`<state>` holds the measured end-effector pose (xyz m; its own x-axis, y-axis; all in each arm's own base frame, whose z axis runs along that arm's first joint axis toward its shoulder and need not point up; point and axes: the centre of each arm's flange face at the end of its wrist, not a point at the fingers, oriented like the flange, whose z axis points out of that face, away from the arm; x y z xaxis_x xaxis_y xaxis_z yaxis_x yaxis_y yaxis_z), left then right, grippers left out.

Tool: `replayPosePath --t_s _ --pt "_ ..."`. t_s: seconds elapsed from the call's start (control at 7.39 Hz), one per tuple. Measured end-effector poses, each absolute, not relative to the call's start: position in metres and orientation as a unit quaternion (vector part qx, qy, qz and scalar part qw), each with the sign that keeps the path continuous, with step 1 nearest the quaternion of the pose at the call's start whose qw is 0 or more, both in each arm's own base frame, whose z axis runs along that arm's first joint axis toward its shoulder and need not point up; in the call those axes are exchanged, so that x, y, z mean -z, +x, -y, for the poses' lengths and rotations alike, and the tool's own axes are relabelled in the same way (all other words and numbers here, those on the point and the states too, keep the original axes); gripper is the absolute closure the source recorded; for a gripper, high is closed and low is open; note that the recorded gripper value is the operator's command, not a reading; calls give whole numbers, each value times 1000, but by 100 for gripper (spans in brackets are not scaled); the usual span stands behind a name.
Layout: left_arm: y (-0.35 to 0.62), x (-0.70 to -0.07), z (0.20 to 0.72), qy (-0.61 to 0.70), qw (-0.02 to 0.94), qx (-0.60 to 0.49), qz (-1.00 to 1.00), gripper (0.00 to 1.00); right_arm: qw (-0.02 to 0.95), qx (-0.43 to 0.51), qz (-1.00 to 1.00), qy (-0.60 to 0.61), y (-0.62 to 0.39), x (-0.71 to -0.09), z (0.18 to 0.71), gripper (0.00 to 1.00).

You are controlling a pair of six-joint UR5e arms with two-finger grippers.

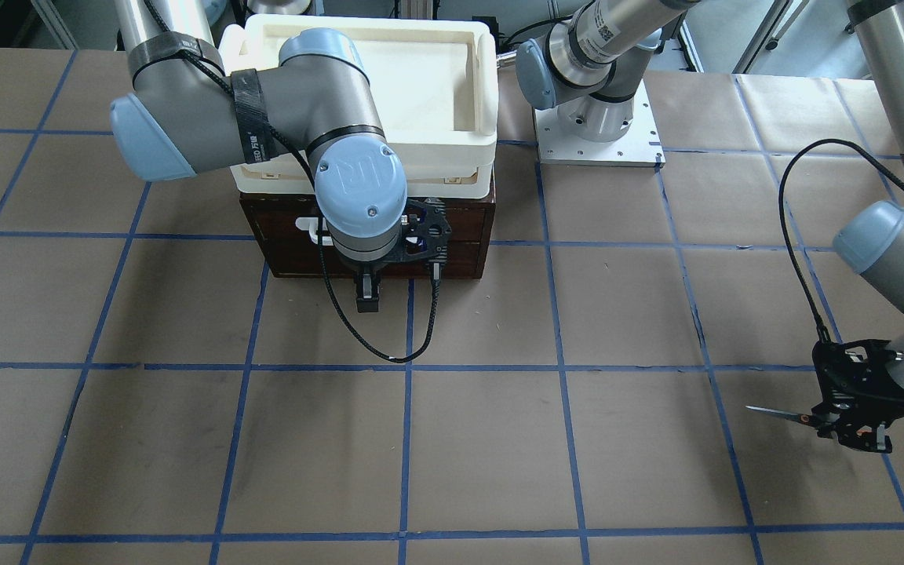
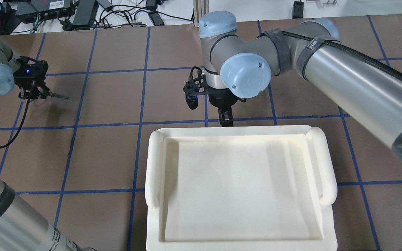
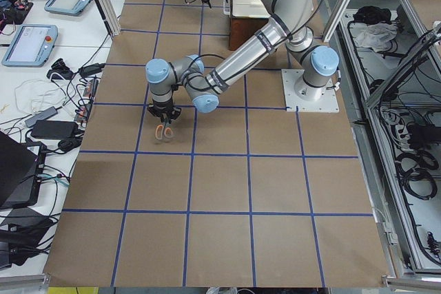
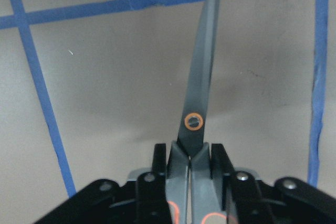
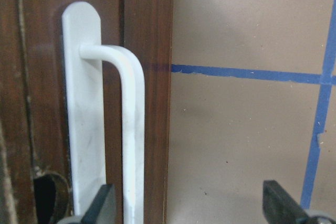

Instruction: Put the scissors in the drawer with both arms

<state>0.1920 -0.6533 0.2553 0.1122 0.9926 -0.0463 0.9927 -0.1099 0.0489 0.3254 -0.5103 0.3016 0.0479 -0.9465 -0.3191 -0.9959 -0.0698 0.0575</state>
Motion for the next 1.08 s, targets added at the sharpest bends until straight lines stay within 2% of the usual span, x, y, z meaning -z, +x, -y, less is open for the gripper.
replayPosePath --t_s 0.54,1.08 --pt "144 -327 628 717 3 2 -697 100 94 -143 -673 -719 326 -293 514 0" --pt "103 -358 621 706 10 0 -708 100 93 -140 -668 -725 327 -291 515 0"
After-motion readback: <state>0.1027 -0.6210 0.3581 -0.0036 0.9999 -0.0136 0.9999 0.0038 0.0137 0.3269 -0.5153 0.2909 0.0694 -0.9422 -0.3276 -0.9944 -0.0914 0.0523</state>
